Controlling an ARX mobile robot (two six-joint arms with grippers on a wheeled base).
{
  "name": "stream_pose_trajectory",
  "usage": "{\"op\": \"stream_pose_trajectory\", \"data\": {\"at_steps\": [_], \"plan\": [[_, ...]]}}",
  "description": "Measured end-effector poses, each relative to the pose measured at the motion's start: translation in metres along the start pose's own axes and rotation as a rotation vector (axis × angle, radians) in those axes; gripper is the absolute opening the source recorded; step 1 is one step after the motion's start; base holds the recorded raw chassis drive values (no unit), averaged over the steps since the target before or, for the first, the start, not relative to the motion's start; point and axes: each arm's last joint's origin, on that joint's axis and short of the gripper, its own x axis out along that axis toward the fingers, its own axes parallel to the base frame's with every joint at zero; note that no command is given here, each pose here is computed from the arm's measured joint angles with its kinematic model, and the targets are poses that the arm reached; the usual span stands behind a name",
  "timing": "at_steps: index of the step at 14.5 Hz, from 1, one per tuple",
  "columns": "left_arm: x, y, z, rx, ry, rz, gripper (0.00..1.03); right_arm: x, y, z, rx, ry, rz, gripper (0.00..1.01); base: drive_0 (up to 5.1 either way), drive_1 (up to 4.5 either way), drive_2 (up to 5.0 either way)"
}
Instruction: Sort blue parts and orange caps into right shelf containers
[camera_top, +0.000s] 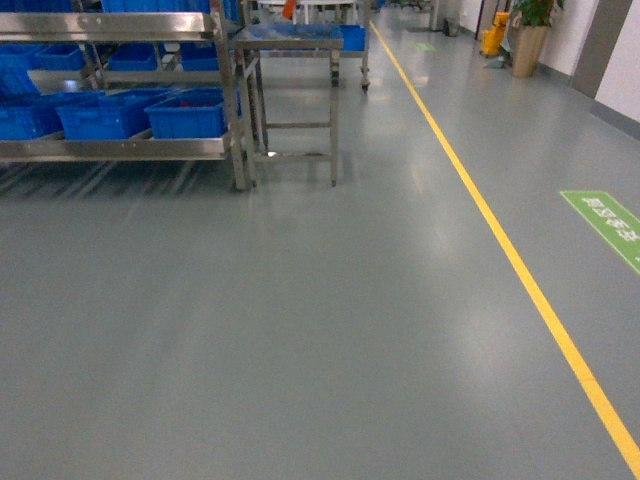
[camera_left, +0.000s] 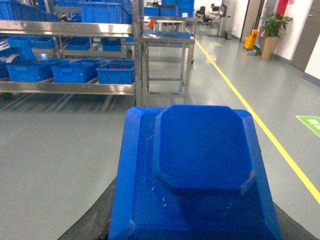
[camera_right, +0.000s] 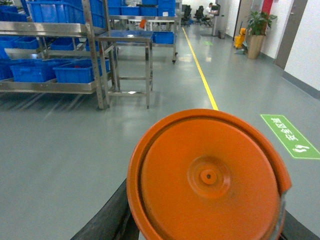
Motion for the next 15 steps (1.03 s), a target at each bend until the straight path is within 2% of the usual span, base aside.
{"op": "stream_pose_trajectory", "data": {"at_steps": [15], "plan": [[0.0,0.0,0.0001,0.0,-0.001,-0.001,0.43,0.0,0.0,-0.0001,0.0,0.001,0.0,0.44,0.0,4.27,-4.2]]}}
